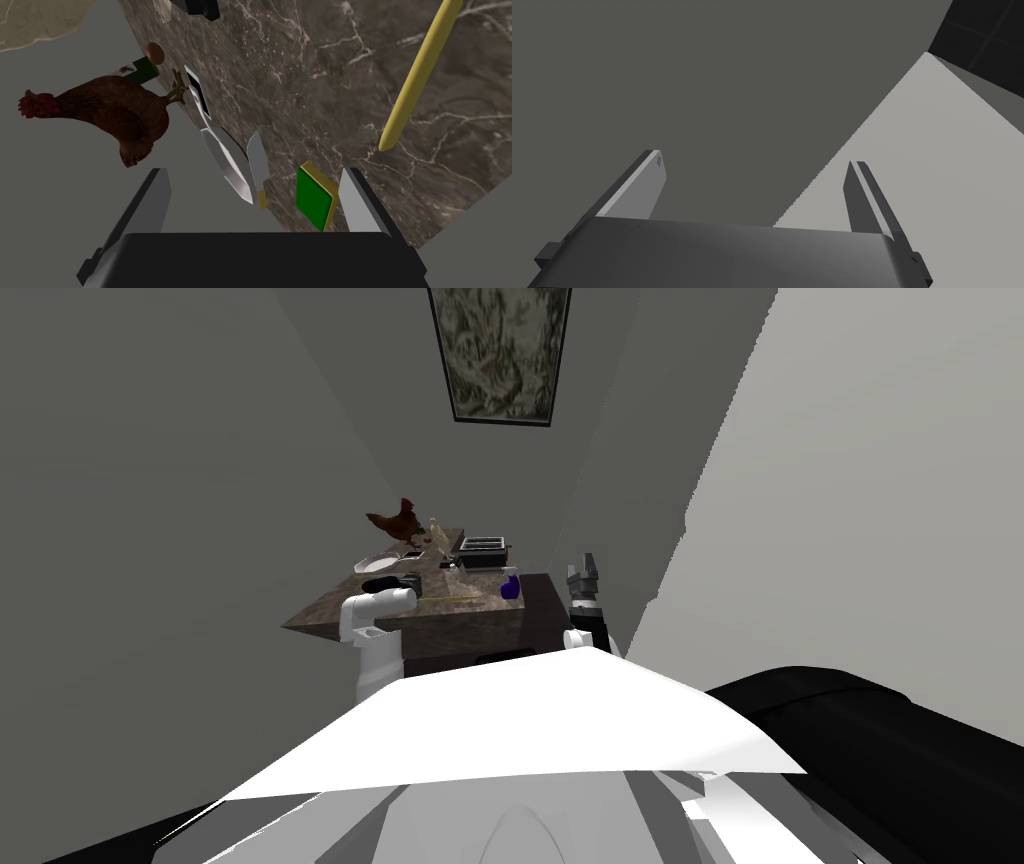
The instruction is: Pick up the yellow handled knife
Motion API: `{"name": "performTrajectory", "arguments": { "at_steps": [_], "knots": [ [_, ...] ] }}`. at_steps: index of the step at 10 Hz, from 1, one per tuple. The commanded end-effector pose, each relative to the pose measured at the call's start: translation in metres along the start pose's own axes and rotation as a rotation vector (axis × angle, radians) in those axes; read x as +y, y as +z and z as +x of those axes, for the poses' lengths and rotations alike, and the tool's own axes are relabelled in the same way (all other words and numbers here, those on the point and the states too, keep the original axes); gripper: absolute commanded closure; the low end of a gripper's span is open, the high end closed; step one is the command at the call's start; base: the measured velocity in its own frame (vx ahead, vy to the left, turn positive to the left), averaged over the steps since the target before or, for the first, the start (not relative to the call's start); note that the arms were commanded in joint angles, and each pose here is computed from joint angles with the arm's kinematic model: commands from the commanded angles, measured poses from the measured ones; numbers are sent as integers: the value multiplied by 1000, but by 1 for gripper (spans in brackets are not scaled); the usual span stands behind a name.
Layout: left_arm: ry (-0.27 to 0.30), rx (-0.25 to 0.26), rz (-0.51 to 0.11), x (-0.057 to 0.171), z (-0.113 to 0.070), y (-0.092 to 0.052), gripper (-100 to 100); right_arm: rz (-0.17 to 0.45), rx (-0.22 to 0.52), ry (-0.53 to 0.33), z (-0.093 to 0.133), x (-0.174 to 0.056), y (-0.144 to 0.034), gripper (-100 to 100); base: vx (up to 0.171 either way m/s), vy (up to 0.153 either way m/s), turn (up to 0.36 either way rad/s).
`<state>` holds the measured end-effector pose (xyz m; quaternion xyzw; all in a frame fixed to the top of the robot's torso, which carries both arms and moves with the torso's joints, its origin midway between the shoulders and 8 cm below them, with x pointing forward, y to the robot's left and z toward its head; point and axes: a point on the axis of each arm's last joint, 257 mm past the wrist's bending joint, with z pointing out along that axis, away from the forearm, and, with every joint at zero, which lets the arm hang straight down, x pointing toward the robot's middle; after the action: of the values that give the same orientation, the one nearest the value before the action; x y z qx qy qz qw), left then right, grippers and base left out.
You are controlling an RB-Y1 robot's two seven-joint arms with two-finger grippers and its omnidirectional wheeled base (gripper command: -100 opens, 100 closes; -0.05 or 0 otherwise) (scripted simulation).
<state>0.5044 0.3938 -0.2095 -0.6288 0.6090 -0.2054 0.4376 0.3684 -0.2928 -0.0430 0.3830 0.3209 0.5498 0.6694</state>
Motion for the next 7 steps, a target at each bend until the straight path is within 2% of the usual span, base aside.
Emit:
{"name": "performTrajectory", "arguments": {
  "at_steps": [1, 2, 3, 5, 6, 7],
  "knots": [
    [5, -7, -6, -12, -1, 4, -100, 0, 0, 0, 0, 0, 0, 0, -25, 8, 24],
    [9, -15, -27, -14, -5, 8, -100, 0, 0, 0, 0, 0, 0, 0, -40, 16, 40],
    [7, -13, -12, -23, -3, 7, -100, 0, 0, 0, 0, 0, 0, 0, -34, 16, 15],
    [11, -26, -50, -32, -8, 13, -100, 0, 0, 0, 0, 0, 0, 0, -34, 13, 17],
    [9, -24, -38, -40, -7, 12, -100, 0, 0, 0, 0, 0, 0, 0, -25, 12, 4],
    [9, -29, -58, -45, -9, 15, -100, 0, 0, 0, 0, 0, 0, 0, -26, 12, 5]
  ]
}}
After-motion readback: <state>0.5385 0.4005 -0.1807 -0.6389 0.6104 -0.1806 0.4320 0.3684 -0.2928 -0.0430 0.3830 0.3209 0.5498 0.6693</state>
